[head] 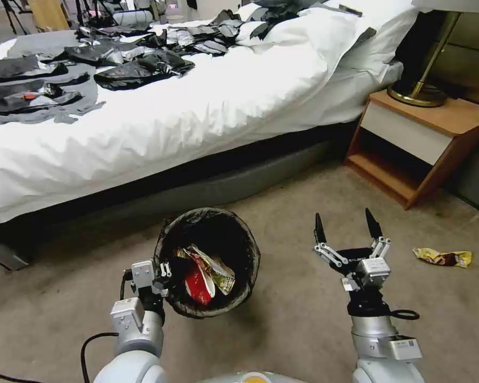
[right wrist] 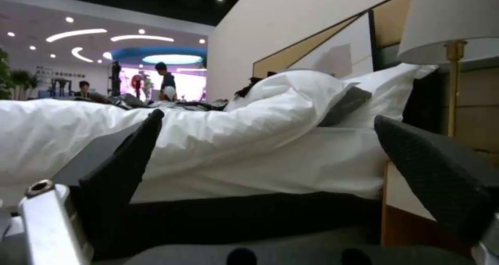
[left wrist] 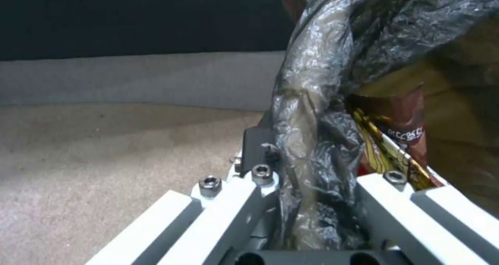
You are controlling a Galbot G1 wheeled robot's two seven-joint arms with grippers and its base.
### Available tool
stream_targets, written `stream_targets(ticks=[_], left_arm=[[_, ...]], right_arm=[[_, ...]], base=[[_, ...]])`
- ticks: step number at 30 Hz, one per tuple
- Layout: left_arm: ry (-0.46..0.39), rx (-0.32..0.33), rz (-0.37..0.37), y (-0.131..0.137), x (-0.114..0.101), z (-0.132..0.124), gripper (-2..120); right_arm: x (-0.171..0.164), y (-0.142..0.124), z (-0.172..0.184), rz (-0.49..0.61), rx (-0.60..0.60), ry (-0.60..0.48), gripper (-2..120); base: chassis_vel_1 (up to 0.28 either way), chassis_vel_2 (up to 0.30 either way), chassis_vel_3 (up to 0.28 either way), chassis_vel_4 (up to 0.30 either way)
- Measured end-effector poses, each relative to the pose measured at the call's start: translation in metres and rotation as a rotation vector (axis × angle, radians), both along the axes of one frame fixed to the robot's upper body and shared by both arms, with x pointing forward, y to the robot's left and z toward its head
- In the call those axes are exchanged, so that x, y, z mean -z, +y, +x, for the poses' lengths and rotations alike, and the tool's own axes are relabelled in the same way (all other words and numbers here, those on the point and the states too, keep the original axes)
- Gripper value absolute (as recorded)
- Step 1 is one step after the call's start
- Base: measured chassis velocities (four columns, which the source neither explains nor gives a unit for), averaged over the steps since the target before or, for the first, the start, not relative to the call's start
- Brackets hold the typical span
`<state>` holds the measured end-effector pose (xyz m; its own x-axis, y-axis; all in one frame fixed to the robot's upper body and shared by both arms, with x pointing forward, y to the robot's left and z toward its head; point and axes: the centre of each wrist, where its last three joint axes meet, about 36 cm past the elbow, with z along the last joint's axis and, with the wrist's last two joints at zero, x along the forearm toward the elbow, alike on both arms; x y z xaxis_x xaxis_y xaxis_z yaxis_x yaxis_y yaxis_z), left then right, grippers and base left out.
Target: Pick up the trash bin, then pick up the garbage from the floor and place it into the trash bin.
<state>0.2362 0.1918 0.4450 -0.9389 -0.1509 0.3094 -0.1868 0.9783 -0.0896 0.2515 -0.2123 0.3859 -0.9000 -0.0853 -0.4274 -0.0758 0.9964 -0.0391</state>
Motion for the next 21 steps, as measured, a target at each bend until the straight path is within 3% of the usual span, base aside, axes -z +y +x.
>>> stream_targets(ticks=[21], left_arm=[[0.004, 0.002, 0.015, -0.002, 0.001, 0.0, 0]], right_arm=[[-0.006, 0.005, 0.012, 0.008, -0.003, -0.046, 93]], base=[[0.0, 0.0, 0.0, 0.0]])
